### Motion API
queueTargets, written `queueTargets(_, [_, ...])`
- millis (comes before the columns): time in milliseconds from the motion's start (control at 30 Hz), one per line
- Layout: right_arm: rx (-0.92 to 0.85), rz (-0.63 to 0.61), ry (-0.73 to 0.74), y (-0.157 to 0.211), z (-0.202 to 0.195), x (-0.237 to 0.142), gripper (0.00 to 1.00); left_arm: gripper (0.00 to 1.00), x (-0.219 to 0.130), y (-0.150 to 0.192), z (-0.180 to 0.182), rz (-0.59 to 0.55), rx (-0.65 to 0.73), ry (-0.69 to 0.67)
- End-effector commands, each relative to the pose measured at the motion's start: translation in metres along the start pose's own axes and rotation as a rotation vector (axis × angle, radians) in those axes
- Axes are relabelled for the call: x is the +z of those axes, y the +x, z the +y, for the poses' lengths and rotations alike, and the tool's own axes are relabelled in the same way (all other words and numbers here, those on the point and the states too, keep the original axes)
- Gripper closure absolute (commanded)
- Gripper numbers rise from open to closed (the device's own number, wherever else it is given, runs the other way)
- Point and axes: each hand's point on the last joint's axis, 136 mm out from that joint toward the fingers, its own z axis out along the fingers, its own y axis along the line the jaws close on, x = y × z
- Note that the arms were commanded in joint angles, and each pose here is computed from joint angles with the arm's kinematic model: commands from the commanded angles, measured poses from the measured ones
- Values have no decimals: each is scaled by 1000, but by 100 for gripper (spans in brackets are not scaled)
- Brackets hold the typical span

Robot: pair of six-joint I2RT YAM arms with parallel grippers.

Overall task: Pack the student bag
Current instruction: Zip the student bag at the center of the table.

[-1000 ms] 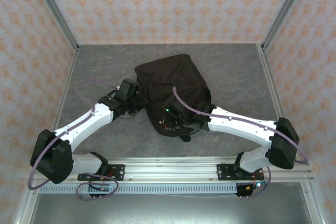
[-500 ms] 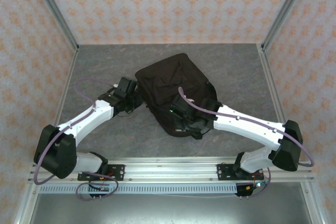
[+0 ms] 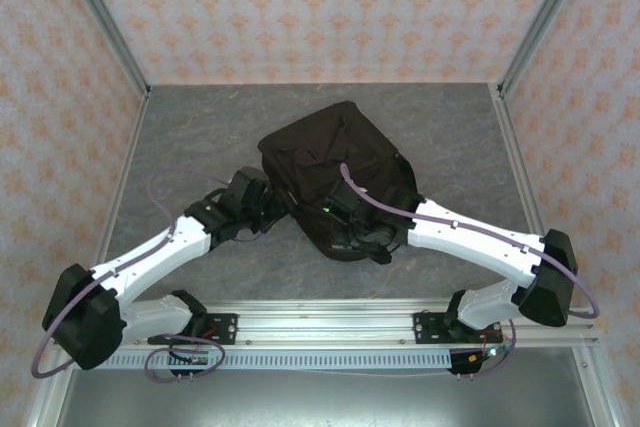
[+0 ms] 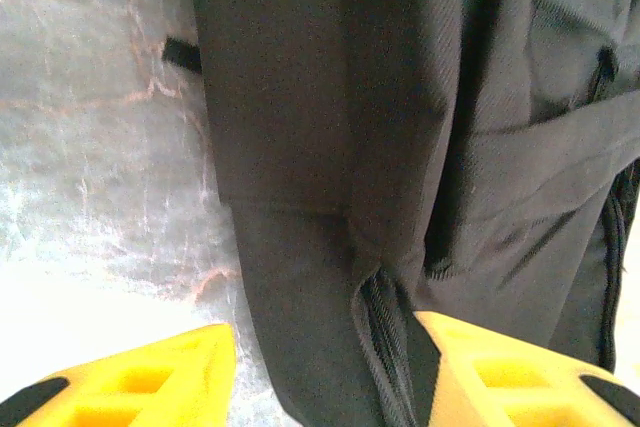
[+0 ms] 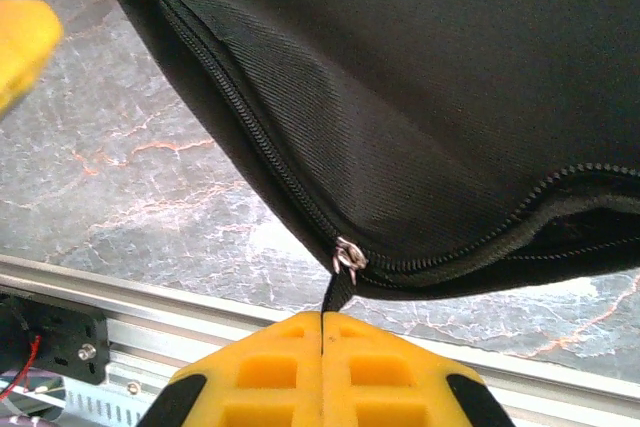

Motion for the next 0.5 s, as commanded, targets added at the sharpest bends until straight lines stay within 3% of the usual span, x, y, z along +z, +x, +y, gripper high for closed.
queueTargets(0, [32, -25, -51, -7, 10, -2, 100, 51, 0, 5, -14, 3, -78, 81])
queueTargets(233, [48, -23, -76, -7, 12, 1, 100, 54, 19, 18, -23, 27, -77, 97])
queueTargets(467, [55, -29, -75, -6, 6, 2, 100, 67, 36, 29, -33, 53, -59, 93])
